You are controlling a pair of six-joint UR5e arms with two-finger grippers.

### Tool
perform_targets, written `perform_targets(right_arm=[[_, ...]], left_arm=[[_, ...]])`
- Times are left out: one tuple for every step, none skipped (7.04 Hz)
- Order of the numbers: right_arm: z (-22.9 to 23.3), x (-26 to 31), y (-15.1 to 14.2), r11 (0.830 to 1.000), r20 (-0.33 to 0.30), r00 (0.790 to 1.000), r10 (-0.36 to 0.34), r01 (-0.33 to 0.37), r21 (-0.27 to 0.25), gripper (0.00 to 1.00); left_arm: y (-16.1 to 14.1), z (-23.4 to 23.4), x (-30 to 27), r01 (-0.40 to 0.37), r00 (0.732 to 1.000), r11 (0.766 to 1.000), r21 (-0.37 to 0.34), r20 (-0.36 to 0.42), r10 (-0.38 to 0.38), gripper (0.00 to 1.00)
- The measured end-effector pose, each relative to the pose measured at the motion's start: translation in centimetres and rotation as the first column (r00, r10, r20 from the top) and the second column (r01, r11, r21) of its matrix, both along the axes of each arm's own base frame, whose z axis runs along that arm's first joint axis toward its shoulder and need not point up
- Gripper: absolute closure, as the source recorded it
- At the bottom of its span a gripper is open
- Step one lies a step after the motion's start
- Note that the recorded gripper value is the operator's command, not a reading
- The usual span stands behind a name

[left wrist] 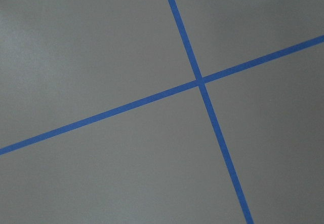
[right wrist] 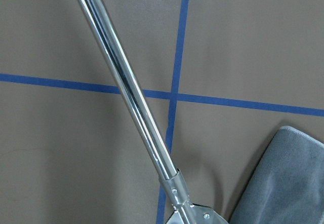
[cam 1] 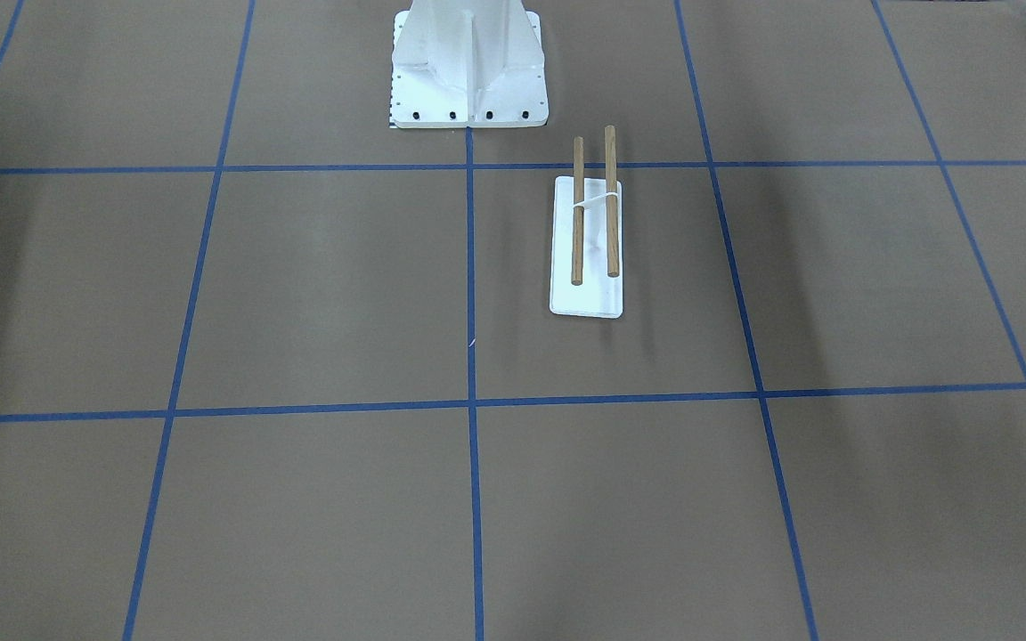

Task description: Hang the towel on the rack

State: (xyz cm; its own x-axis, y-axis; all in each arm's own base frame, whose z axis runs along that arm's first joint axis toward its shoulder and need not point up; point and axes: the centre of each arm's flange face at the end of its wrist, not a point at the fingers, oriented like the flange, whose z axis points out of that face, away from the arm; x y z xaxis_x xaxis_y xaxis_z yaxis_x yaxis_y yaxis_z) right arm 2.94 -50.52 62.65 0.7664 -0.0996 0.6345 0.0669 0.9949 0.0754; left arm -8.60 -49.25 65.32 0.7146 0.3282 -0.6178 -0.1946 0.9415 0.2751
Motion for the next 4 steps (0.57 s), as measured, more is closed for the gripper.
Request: perform_targets(right_arm=[[0.0,-0.05,0.0,1.0,0.0,1.0,-0.001,0.001,0.0,0.0],[-0.02,-0.09,-0.01,1.0,0.0,1.0,-0.002,0.002,0.001,0.0],[-0.06,-0.11,-0.02,1.0,0.0,1.0,-0.002,0.002,0.002,0.0],[-0.1,-0.12,-0.02,1.0,0.0,1.0,-0.002,0.002,0.003,0.0]], left_arm=[[0.0,0.01,0.02,0.0,1.0,1.0,0.0,0.001,0.0,0.01],[-0.01,0.01,0.03,-0.001,1.0,1.0,0.0,0.001,0.001,0.01],[-0.01,0.0,0.03,-0.001,1.0,1.0,0.0,0.0,0.001,0.01],[-0.01,-0.03,0.01,0.0,1.0,1.0,0.001,0.001,0.0,0.01]])
